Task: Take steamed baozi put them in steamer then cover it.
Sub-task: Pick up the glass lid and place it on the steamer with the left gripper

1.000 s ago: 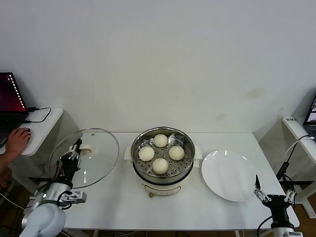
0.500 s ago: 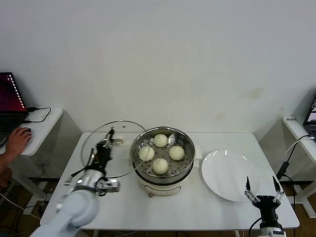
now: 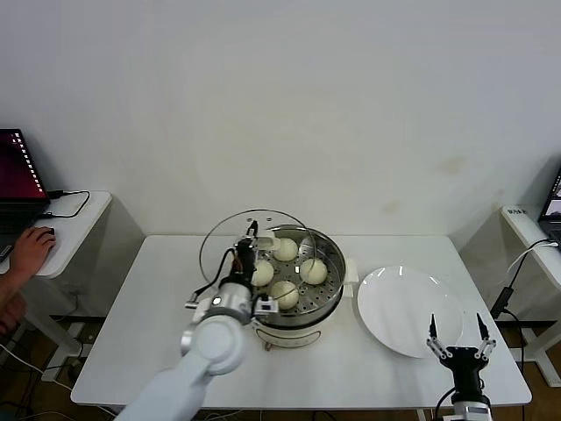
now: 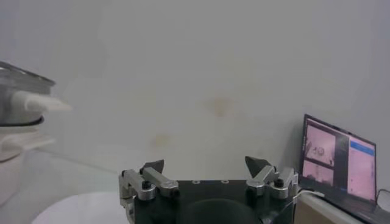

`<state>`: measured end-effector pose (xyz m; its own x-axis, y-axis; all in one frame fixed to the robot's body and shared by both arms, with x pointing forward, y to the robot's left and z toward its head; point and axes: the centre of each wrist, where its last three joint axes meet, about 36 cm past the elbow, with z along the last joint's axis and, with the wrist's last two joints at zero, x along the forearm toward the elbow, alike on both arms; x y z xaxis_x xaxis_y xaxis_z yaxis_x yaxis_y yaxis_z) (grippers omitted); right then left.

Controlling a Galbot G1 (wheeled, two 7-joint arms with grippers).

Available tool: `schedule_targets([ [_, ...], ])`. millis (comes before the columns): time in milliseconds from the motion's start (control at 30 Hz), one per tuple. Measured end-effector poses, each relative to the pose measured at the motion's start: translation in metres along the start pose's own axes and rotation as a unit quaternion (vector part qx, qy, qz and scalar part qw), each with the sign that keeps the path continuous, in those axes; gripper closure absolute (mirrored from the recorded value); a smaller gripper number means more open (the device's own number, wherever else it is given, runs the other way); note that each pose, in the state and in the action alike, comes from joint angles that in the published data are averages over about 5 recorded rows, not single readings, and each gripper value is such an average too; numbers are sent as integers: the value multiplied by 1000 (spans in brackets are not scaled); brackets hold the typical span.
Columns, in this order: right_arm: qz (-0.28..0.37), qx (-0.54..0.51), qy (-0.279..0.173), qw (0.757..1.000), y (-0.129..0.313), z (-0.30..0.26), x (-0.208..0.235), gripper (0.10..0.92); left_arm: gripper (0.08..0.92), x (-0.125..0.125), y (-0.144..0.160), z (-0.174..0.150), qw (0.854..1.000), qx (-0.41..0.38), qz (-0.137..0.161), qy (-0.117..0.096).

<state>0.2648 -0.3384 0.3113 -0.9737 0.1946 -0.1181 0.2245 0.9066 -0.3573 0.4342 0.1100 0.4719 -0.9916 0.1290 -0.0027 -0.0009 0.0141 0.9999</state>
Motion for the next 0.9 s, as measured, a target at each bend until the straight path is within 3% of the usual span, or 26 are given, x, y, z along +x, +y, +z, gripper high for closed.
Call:
schedule_targets([
  [400, -1, 2, 1, 1000, 4, 2, -2, 200, 864, -15, -17, -52, 1000, -1, 18, -1],
  [900, -3, 2, 1, 1000, 5, 5, 0, 199, 864, -15, -28, -71, 999, -3, 33, 0],
])
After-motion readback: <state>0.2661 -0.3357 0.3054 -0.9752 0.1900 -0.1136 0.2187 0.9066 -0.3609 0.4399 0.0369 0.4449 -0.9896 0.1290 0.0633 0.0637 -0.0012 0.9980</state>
